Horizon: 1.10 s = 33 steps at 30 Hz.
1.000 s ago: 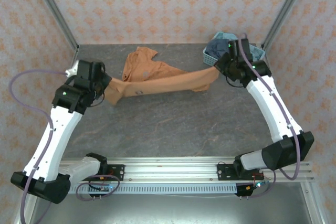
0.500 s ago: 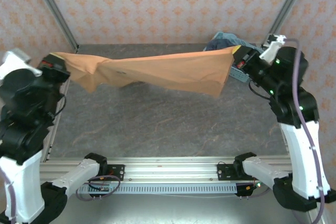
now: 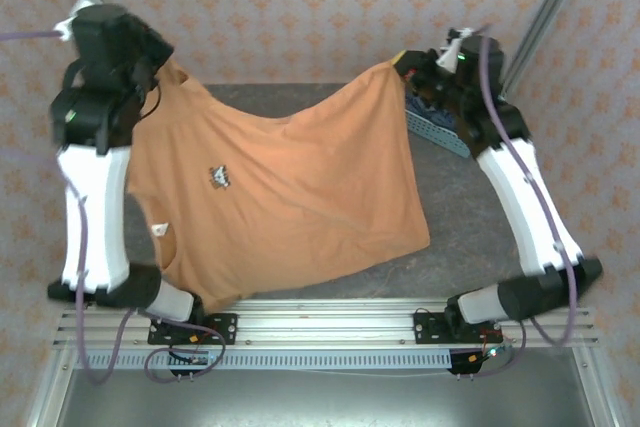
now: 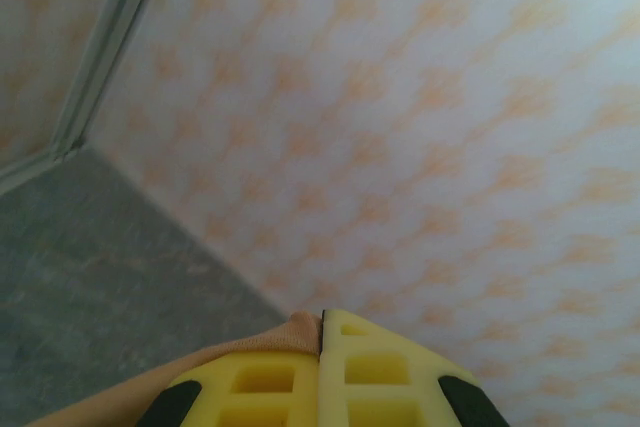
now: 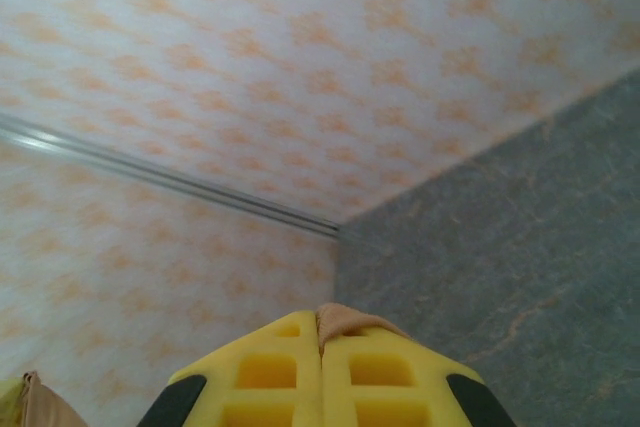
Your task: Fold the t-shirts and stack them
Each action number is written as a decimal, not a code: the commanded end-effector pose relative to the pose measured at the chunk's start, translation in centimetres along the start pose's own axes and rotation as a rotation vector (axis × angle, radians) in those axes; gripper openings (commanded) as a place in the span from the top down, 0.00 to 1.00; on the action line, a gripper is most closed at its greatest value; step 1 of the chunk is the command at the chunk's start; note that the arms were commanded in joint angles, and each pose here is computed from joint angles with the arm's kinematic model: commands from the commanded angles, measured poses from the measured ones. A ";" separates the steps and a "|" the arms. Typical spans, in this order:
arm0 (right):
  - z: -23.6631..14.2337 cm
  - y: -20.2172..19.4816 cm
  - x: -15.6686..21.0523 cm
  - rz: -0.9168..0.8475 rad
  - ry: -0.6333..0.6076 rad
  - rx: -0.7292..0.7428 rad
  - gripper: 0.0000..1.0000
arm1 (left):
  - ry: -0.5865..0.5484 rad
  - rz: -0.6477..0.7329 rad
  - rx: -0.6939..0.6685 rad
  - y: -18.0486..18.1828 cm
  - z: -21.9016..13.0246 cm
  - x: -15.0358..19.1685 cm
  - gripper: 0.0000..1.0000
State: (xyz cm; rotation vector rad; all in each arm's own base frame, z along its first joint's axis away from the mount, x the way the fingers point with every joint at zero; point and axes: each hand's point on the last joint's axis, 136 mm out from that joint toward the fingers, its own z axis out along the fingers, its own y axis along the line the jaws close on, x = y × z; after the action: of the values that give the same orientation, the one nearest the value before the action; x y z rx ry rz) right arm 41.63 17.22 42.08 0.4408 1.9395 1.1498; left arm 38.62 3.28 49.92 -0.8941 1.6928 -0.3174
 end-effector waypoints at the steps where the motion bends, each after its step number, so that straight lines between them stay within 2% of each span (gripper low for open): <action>1: 2.9 1.7 -1.9 -0.009 -0.013 -0.086 1.00 | 0.044 -0.047 0.086 -1.2 2.4 -0.8 1.00; 4: 5.4 2.4 -3.7 -0.026 -0.026 -0.095 1.00 | 0.027 -0.061 0.132 -2.4 3.9 -2.8 1.00; 6: 6.1 3.6 -5.3 -0.039 -0.053 -0.112 1.00 | -0.021 -0.067 0.180 -3.7 3.2 -5.0 1.00; 12: 5.7 6.6 -10.9 -0.054 -0.160 -0.153 1.00 | -0.187 -0.114 0.330 -6.3 -2.6 -10.3 1.00; 14: 5.4 6.8 -12.2 -0.056 -0.181 -0.152 1.00 | -0.208 -0.106 0.323 -5.9 -4.3 -10.6 1.00; 16: 5.7 6.0 -12.7 -0.054 -0.176 -0.129 1.00 | -0.181 -0.099 0.281 -4.7 -5.1 -9.7 1.00; 20: 7.8 0.8 -10.5 -0.054 -0.077 0.020 1.00 | 0.007 -0.103 0.134 0.0 -3.5 -3.2 1.00; 23: 9.8 -6.4 -6.8 -0.019 0.039 0.200 1.00 | 0.169 -0.137 0.023 5.3 -1.5 4.5 1.00; 28: 10.4 -20.0 1.5 0.124 0.136 0.427 1.00 | 0.458 -0.169 -0.181 15.7 0.5 19.2 1.00; 31: 9.9 -26.1 6.7 0.210 0.214 0.527 1.00 | 0.570 -0.175 -0.264 20.5 0.5 26.1 1.00; 33: 9.3 -28.9 9.5 0.231 0.258 0.584 1.00 | 0.628 -0.164 -0.302 22.5 -0.1 29.9 1.00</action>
State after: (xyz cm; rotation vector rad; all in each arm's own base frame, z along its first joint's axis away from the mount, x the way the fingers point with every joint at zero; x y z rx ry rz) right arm 45.65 13.18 9.31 0.9111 2.5962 0.7581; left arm 27.63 -0.84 14.36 -1.2685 2.3681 -0.3837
